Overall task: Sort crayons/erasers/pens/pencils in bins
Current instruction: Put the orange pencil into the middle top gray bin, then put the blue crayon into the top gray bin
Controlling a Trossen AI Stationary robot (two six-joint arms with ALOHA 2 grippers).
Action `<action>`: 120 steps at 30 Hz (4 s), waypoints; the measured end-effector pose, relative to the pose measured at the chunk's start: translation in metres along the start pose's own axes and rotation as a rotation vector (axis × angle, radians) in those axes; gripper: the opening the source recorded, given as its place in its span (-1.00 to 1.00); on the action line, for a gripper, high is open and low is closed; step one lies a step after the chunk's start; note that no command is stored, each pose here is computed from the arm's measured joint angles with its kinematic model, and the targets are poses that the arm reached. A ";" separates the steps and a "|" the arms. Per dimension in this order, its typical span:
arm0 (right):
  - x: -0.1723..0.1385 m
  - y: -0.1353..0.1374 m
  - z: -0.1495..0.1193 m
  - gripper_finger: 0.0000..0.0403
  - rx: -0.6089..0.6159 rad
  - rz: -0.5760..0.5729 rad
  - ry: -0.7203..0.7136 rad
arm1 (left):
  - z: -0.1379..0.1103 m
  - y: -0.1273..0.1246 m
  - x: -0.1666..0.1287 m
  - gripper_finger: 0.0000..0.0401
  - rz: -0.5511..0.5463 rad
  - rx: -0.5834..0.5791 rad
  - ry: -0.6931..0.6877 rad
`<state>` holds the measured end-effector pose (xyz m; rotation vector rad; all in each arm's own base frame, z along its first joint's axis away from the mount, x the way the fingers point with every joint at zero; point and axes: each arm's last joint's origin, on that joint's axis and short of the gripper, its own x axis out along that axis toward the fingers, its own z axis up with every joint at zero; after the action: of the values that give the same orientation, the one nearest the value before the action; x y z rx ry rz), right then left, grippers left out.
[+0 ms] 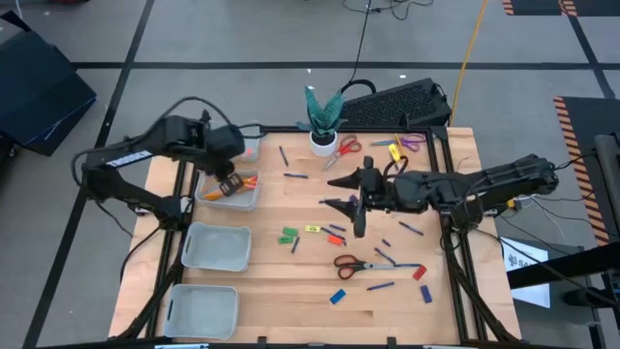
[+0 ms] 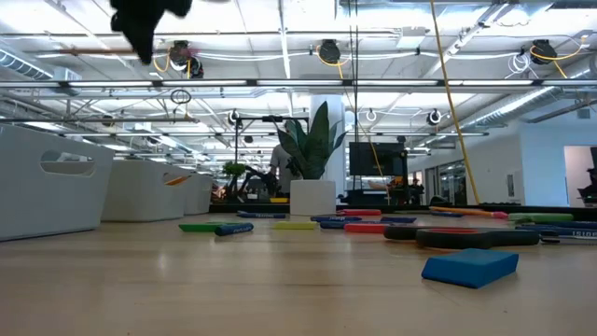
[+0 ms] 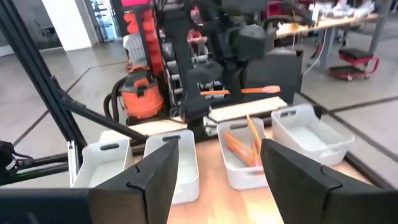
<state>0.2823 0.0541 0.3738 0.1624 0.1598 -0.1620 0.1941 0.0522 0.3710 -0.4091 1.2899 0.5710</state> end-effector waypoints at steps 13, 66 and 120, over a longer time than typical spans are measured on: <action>-0.004 0.015 -0.022 0.09 0.023 0.004 0.044 | -0.016 0.011 0.137 -0.88 0.193 0.235 0.426; 0.133 -0.077 -0.105 0.09 -0.283 0.002 0.740 | -0.103 0.024 -0.013 -0.03 -0.483 -0.156 -0.799; 0.067 -0.055 -0.057 -0.92 -0.566 -0.131 0.284 | -0.059 -0.012 0.054 -0.03 -0.679 -0.638 -0.821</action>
<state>0.3298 0.0002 0.2991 -0.3921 0.4916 -0.2180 0.1653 0.0171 0.3047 -0.9676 0.1177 0.4696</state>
